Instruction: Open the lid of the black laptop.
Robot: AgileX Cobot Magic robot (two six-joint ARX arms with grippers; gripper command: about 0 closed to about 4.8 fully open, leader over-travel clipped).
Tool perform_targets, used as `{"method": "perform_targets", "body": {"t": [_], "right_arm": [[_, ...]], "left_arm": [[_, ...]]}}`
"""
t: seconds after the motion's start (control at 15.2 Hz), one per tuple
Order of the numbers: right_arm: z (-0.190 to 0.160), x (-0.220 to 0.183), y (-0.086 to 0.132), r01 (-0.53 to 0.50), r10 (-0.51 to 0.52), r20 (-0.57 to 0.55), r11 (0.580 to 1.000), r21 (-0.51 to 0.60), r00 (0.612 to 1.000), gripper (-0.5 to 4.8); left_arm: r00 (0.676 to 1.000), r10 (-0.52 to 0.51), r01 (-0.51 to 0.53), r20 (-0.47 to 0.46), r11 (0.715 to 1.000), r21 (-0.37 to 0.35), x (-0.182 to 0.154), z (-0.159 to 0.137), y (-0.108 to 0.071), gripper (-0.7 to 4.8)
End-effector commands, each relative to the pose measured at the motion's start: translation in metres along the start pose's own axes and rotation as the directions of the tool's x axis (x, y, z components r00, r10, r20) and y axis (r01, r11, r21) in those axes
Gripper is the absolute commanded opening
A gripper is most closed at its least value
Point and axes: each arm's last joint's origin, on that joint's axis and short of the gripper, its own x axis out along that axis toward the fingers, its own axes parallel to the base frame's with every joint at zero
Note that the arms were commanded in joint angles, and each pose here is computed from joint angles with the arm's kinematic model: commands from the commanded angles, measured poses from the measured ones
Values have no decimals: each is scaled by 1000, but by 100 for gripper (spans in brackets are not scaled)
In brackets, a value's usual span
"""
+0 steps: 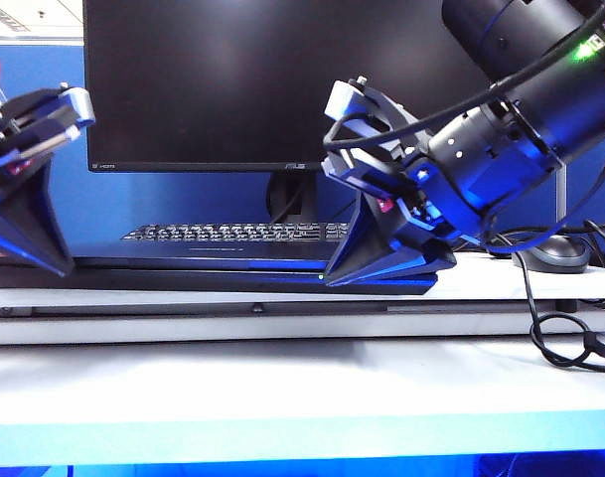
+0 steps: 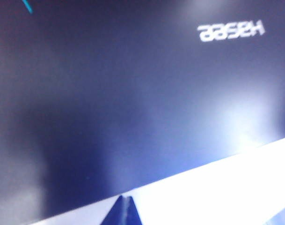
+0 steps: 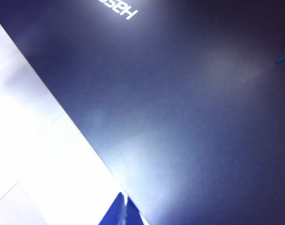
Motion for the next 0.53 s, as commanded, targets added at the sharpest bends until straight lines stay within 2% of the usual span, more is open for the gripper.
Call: {"method": "perform_targets", "body": {"t": [0.07, 0.4, 0.53], "right_arm": [[11, -1, -2, 48, -47, 93, 999, -9, 995, -1], [13, -1, -2, 47, -46, 108, 999, -12, 993, -1], [14, -2, -2, 48, -47, 119, 999, -13, 992, -1]], "left_arm": [[1000, 15, -15, 23, 1000, 11, 0, 3, 0, 27], [998, 21, -22, 52, 1000, 17, 0, 6, 1, 25], [997, 36, -37, 68, 999, 20, 0, 7, 1, -6]]}}
